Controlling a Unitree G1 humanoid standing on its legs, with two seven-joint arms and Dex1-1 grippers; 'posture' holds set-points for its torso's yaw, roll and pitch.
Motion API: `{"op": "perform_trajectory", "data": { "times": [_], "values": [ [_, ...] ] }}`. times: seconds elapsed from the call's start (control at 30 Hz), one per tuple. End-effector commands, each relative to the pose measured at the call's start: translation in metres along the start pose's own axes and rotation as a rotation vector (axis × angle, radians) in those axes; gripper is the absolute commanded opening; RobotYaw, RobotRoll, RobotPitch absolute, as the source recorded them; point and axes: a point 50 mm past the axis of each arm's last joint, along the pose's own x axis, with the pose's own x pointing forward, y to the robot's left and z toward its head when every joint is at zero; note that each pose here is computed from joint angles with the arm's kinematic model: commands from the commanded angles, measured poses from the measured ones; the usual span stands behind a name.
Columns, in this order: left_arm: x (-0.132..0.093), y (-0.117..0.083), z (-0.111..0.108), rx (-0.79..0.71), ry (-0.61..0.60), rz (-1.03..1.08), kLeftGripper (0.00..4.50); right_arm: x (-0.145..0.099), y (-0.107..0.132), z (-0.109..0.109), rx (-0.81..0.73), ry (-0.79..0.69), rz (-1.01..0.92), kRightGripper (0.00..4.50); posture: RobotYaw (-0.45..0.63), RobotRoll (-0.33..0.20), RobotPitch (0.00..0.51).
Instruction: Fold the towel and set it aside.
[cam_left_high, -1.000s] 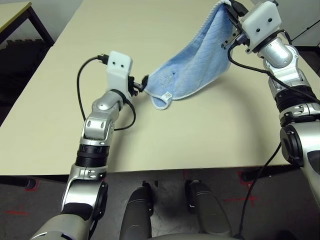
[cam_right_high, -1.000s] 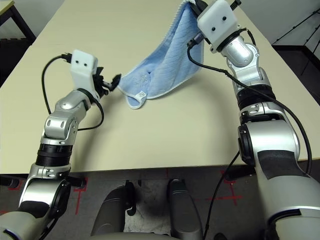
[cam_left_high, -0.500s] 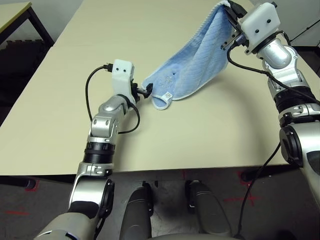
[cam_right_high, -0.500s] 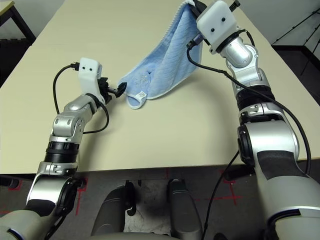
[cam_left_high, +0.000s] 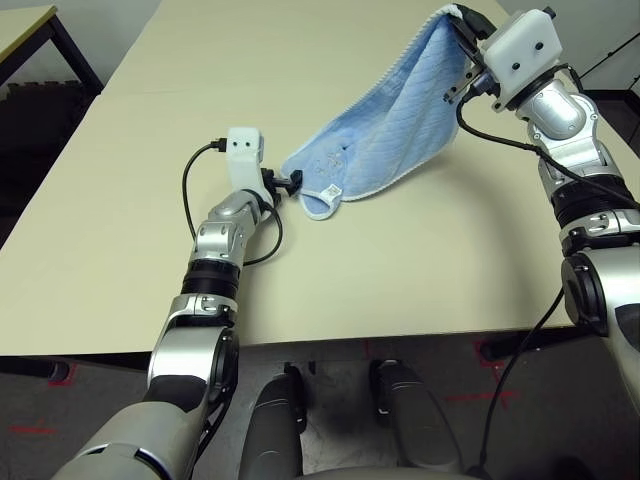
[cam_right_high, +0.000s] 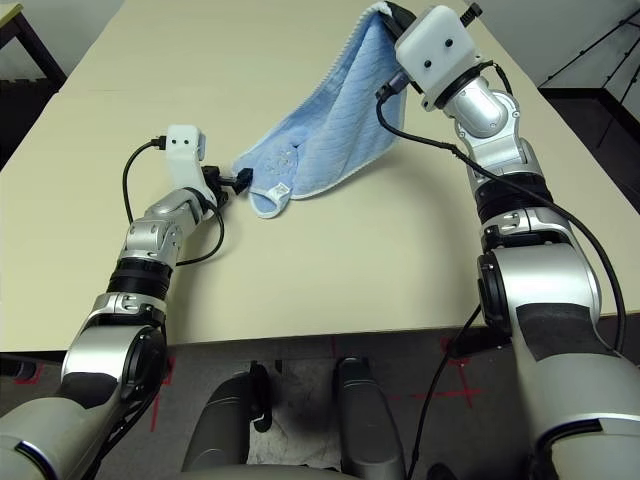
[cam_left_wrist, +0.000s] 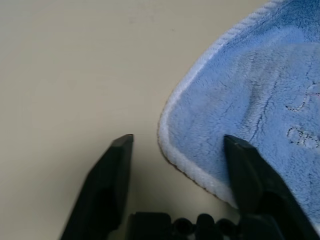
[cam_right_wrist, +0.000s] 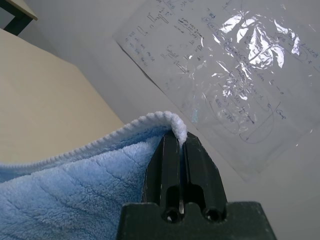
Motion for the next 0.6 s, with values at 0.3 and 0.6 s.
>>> {"op": "perform_trajectory", "data": {
  "times": [0.3,0.6],
  "values": [
    [0.001,-0.001,-0.010,-0.011,0.027,-0.006,0.04,-0.002,0.001,0.000,-0.018,-0.005,0.005,0.00,-0.21,0.000,0.175],
    [-0.011,0.009,0.028,0.291,-0.188,0.130,0.04,-0.005,0.001,-0.002,-0.017,0.006,0.008,0.00,-0.21,0.000,0.177]
  ]
}}
